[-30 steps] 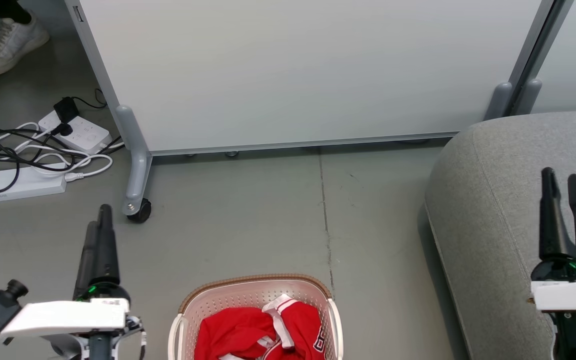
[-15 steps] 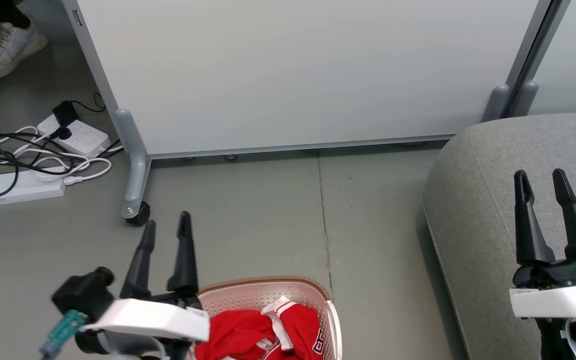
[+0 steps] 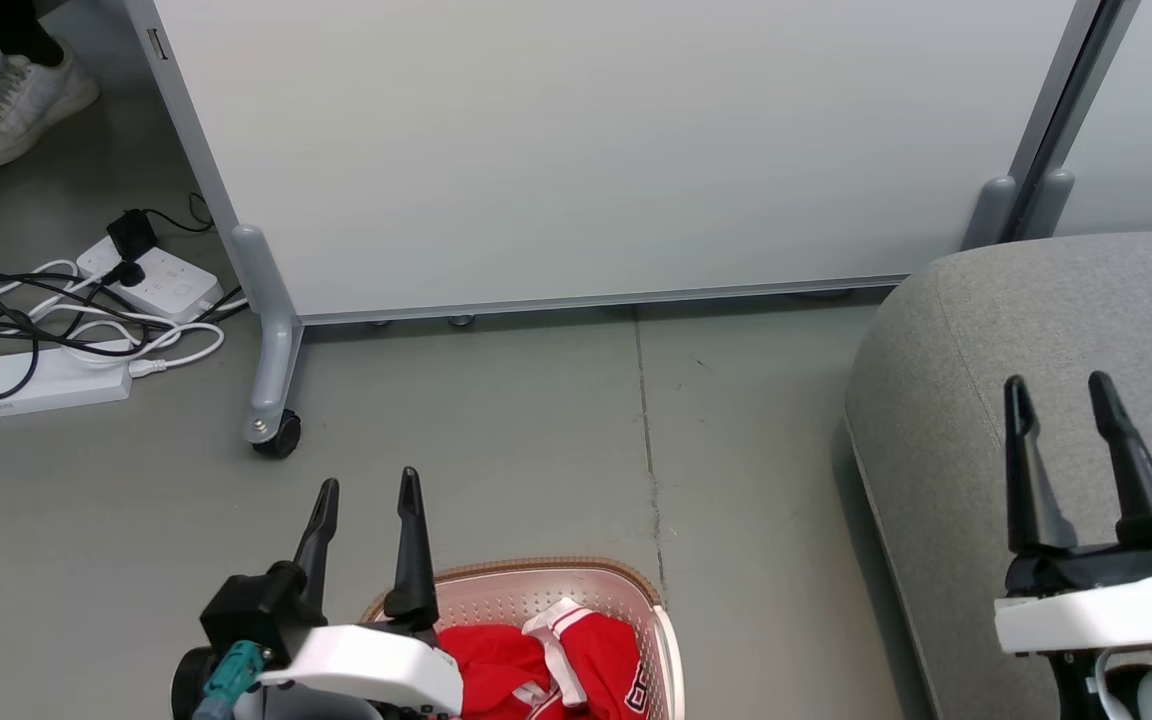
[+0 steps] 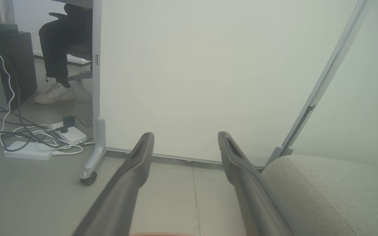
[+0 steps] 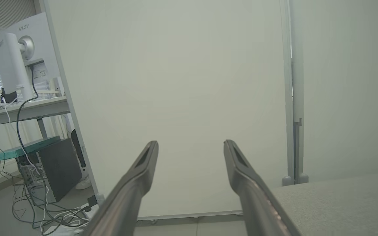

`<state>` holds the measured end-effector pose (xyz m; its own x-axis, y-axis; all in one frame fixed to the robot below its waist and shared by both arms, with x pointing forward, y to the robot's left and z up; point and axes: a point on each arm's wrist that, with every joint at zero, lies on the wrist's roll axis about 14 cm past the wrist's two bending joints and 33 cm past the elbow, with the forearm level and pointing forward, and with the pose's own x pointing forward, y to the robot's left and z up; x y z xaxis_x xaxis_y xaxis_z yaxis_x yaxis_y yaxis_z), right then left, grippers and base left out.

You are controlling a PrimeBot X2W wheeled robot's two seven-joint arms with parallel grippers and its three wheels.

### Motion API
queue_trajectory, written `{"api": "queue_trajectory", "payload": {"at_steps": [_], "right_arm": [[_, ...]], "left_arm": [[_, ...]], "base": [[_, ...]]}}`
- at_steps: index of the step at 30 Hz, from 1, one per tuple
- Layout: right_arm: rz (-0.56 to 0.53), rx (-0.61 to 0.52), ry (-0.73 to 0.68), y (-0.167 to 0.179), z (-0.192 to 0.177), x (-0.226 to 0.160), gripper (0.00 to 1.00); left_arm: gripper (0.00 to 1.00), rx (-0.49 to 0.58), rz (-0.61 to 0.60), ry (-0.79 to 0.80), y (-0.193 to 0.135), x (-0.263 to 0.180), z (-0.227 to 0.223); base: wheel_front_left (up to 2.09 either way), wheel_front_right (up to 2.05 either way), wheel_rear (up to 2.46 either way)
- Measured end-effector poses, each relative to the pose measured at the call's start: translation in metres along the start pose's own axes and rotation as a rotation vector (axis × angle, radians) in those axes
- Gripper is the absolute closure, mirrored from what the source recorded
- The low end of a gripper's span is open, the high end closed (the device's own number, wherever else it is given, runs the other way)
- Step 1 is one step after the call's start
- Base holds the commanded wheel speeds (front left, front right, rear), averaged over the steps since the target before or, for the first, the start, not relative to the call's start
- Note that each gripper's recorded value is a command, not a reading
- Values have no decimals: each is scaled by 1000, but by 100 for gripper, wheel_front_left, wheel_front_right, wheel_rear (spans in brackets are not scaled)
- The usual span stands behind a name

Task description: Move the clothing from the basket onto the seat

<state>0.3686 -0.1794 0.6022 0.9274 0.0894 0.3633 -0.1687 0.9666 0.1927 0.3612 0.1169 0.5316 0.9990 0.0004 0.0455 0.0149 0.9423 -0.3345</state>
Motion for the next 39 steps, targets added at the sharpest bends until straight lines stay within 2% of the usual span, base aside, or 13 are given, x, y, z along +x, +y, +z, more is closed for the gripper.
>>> {"api": "queue_trajectory", "payload": {"at_steps": [7, 28, 39], "right_arm": [[13, -69, 72, 3, -21, -7, 0], [19, -190, 158, 5, -48, -16, 0], [37, -263, 169, 8, -50, -16, 0]], "left_arm": [[0, 84, -3, 7, -2, -3, -10], [0, 229, -43, -18, -9, -8, -18], [0, 215, -23, -37, -4, -9, -14]], "base": [[0, 0, 0], [0, 0, 0], [0, 0, 0]]}}
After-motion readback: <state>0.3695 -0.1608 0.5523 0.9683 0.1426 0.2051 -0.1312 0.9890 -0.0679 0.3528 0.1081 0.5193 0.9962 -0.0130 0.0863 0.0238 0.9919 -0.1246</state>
